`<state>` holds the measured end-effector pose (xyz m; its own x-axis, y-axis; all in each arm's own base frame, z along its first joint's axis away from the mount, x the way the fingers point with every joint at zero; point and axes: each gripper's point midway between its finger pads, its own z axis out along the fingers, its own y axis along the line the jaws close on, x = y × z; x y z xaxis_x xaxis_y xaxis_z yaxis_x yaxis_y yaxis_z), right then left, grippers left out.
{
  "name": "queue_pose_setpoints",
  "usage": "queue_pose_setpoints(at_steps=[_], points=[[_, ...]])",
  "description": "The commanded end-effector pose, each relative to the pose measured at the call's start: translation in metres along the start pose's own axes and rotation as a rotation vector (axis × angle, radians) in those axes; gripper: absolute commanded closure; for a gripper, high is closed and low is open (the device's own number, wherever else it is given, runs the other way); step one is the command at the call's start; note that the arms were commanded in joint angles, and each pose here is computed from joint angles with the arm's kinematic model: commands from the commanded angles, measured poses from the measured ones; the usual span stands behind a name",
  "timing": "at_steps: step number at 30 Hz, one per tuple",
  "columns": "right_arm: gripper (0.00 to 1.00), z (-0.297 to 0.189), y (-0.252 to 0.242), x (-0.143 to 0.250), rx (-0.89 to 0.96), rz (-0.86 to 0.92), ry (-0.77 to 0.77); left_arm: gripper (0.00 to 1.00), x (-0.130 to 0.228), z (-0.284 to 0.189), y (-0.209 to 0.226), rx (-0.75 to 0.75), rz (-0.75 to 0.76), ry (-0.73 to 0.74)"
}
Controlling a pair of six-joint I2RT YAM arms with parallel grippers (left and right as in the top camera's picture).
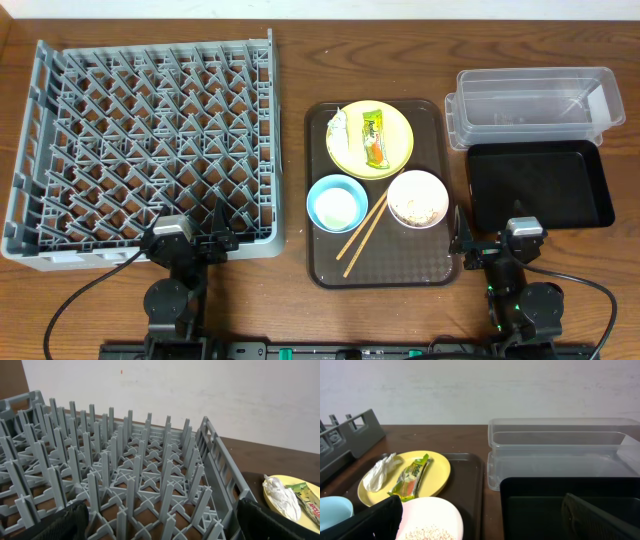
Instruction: Sort waste into correct bins and load items into the dishwasher rack
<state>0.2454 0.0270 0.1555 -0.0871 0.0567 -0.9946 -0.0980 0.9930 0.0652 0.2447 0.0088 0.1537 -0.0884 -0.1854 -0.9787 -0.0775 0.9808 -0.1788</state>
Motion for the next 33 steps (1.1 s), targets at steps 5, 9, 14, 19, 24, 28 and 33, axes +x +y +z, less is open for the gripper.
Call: queue_pose_setpoints(at_steps=[5,9,14,19,24,28,33], points=[[0.01,0.000,-0.002,0.000,0.012,0.000,0.001,0.04,0.017,0.001,0.006,-0.024,0.025,0.056],[0.01,0.000,-0.002,0.001,0.012,-0.001,0.002,0.04,0.017,0.001,0.006,-0.024,0.025,0.056],[0.01,0.000,-0.003,0.001,0.012,-0.001,0.003,0.04,0.017,0.001,0.006,-0.024,0.025,0.056],[0.01,0.000,-0.003,0.001,0.012,-0.001,0.003,0.04,0.017,0.001,0.006,-0.024,0.025,0.056],[0.01,0.000,-0.003,0.000,0.013,-0.001,0.001,0.04,0.017,0.001,0.006,-0.024,0.025,0.056],[0.01,-0.001,-0.006,-0.005,0.035,0.000,-0.010,0.04,0.013,0.000,0.005,-0.022,0.024,0.047],[0.01,-0.002,-0.008,-0.011,0.049,0.000,-0.022,0.04,0.014,-0.001,0.006,-0.028,0.027,0.078]])
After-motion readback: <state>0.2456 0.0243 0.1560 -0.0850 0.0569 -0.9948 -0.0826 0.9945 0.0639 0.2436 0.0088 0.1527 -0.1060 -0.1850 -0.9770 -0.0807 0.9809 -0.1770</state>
